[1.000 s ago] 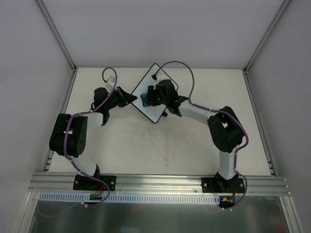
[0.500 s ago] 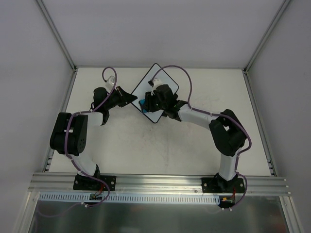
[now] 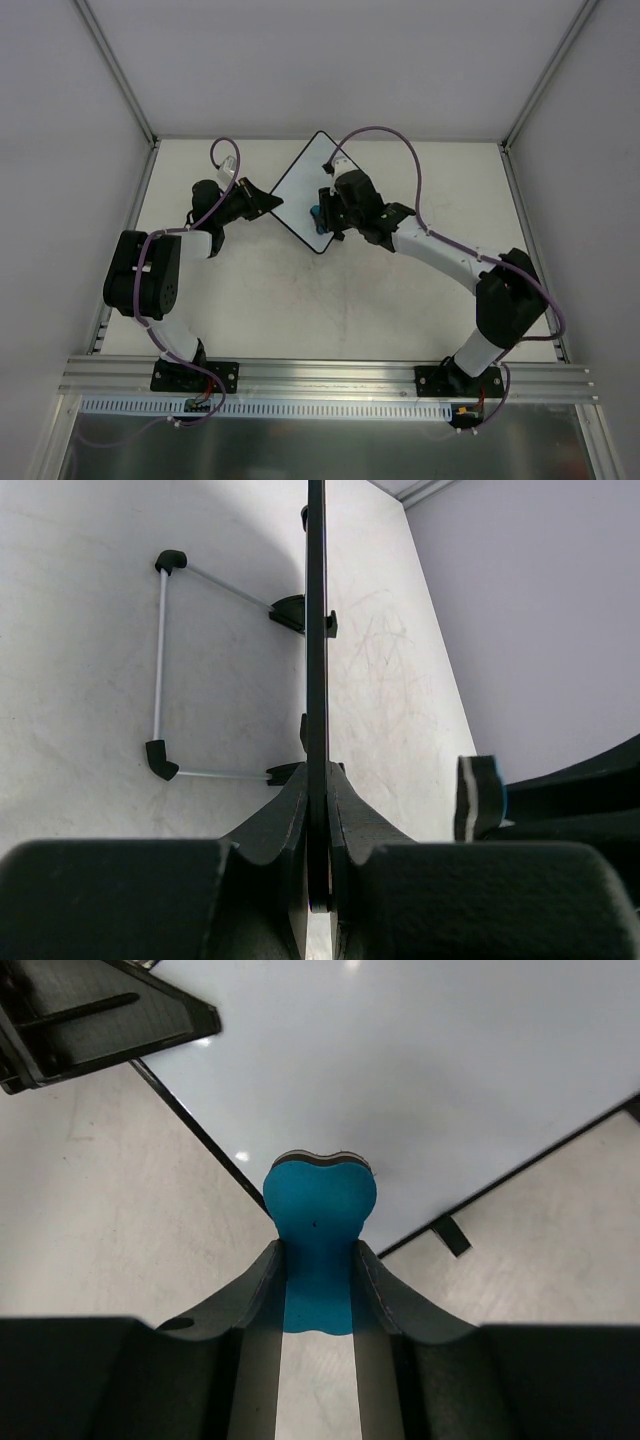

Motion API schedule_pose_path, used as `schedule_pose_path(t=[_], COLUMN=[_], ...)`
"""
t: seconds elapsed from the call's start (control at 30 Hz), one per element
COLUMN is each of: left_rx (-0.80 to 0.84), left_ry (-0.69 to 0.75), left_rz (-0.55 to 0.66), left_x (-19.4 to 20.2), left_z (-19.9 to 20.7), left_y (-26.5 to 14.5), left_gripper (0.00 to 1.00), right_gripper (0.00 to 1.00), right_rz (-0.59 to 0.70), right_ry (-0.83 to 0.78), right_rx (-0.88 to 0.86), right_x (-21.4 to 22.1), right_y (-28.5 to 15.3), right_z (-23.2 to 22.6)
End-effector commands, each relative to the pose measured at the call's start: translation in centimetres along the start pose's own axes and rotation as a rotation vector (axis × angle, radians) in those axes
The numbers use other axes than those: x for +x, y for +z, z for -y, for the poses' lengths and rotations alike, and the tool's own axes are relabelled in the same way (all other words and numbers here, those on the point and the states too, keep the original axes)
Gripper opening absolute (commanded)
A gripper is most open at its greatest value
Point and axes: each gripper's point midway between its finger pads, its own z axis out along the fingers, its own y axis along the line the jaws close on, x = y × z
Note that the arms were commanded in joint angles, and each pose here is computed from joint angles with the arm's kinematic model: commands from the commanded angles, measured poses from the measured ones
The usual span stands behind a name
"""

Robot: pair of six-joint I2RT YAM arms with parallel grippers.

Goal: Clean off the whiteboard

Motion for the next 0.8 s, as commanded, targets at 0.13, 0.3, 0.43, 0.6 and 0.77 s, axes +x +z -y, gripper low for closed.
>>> schedule_pose_path(t=[0.13,0.3,0.43,0.6,0.77], left_rx=[0.004,0.008,0.013,0.015,0.013], left_ry=[0.018,0.016,0.016,0.019,0.023], left_rz=[0.002,0.002,0.002,0.006,0.007], left_x=[-0.3,-0.3,-0.3,-0.4,-0.5], left_z=[-0.2,-0.1,0.0,0.2,0.3], left_y=[-0.4,-0.4,-0.4,-0.5,-0.6], left_gripper=[0.04,0.04,0.05,0.08,0.15], right_gripper=[0.00,0.00,0.00,0.00,0.12], right_rz=[-0.152,-0.161,-0.233,-0.312,-0.336], right_ry=[0.121,0.233,0.201,0.229,0.246], right_rx=[0.244,0.323,0.433,0.436,0.430], right_x=[5.1,7.5,9.5,12.3,14.4], right_y=[-5.0,-8.4,-10.1,-9.5,-8.6], right_z=[9.4,15.3,17.8,18.5,18.6])
